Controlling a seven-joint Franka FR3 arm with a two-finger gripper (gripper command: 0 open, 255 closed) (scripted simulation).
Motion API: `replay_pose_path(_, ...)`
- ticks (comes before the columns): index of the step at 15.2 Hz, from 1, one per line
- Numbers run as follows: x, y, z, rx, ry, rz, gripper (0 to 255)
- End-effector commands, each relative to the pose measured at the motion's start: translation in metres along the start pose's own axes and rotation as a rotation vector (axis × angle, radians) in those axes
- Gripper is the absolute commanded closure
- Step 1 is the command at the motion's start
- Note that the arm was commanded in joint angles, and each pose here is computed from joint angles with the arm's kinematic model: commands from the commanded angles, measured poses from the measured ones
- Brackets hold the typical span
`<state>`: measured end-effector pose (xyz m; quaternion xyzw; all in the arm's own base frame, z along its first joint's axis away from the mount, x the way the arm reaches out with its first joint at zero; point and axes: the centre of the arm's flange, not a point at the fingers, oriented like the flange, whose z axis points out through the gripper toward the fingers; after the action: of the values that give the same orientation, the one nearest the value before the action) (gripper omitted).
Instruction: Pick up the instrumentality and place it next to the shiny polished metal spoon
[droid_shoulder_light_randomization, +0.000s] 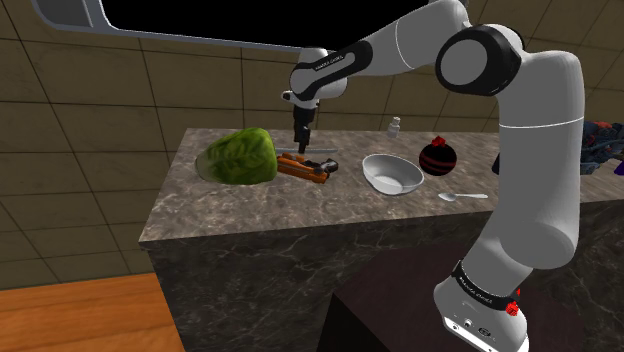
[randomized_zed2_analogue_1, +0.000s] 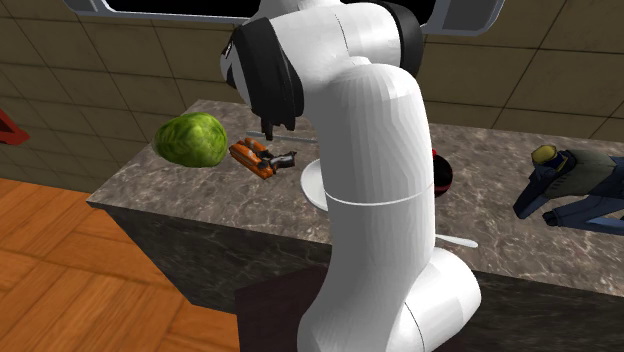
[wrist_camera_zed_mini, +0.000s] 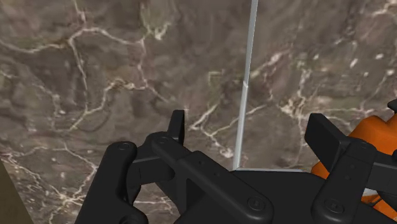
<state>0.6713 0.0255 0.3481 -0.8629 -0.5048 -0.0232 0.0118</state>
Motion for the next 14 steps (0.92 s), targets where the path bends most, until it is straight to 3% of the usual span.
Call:
replay_pose_path(1,0.000,0.000,0.000,0.000,0.000,0.000,0)
replay_pose_path(2,0.000,0.000,0.000,0.000,0.000,0.000,0)
replay_pose_path(3,0.000,0.000,0.000,0.000,0.000,0.000,255)
replay_pose_path(14,0.000,0.000,-0.011,0.000,0.000,0.000,255)
